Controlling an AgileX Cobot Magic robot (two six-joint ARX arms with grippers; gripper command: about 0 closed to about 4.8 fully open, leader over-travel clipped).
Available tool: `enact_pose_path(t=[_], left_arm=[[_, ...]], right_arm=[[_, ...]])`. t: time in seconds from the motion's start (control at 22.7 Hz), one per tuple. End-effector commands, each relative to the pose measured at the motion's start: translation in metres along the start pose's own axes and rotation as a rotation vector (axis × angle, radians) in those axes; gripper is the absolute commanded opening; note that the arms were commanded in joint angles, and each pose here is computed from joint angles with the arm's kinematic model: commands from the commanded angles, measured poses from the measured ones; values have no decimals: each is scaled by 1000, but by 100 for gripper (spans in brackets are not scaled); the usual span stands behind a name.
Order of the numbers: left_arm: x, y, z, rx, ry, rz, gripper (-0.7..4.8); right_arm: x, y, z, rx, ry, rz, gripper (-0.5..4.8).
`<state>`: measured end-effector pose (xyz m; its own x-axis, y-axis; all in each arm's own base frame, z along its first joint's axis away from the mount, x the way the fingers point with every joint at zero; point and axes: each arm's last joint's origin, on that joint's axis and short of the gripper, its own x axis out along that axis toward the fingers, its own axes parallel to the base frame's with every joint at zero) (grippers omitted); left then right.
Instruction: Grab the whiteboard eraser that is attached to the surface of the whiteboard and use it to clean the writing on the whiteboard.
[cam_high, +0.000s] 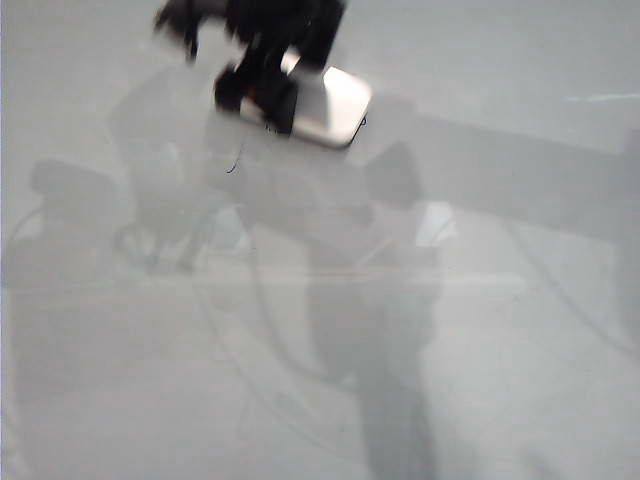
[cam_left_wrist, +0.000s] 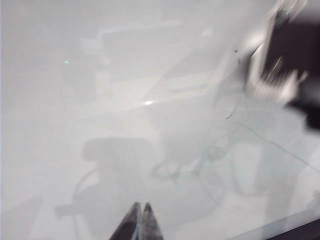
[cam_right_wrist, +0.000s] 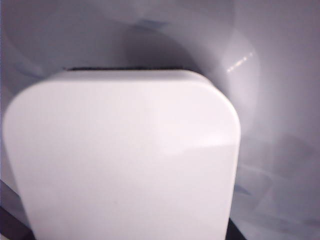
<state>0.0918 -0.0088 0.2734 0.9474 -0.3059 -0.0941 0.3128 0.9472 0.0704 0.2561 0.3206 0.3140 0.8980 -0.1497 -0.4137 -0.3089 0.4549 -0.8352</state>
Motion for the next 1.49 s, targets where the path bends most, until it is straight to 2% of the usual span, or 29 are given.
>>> enact_pose_path(t=[0.04, 0.26, 0.35, 0.48, 0.66, 0.7, 0.97, 1.1, 1.36, 1.49], left_arm=[[0, 0, 2, 7, -8, 2, -6], [0, 0, 1, 6, -7, 2, -6], [0, 0, 1, 6, -6, 1, -6], [0, 0, 1, 5, -6, 1, -6], [0, 0, 1, 5, -5, 1, -6], [0, 0, 1, 5, -6, -1, -6], [0, 0, 1, 6, -7, -7, -6], [0, 0, 1, 6, -7, -3, -6], [0, 0, 1, 6, -7, -3, -6], [0, 0, 1, 6, -8, -7, -6]], right_arm=[[-22, -27, -10, 209, -33, 62, 189], [-46, -75, -35, 431, -174, 67, 188], [-58, -88, -55, 525, -247, 68, 188], [-67, -92, -84, 671, -348, 106, 187], [-54, -67, -119, 748, -413, 88, 175], [-44, -55, -127, 769, -428, 79, 175], [-4, -30, -142, 887, -486, -16, 173], [17, -18, -136, 886, -484, -26, 148], [29, -2, -124, 922, -571, -12, 148], [38, 3, -116, 917, -573, -3, 148]])
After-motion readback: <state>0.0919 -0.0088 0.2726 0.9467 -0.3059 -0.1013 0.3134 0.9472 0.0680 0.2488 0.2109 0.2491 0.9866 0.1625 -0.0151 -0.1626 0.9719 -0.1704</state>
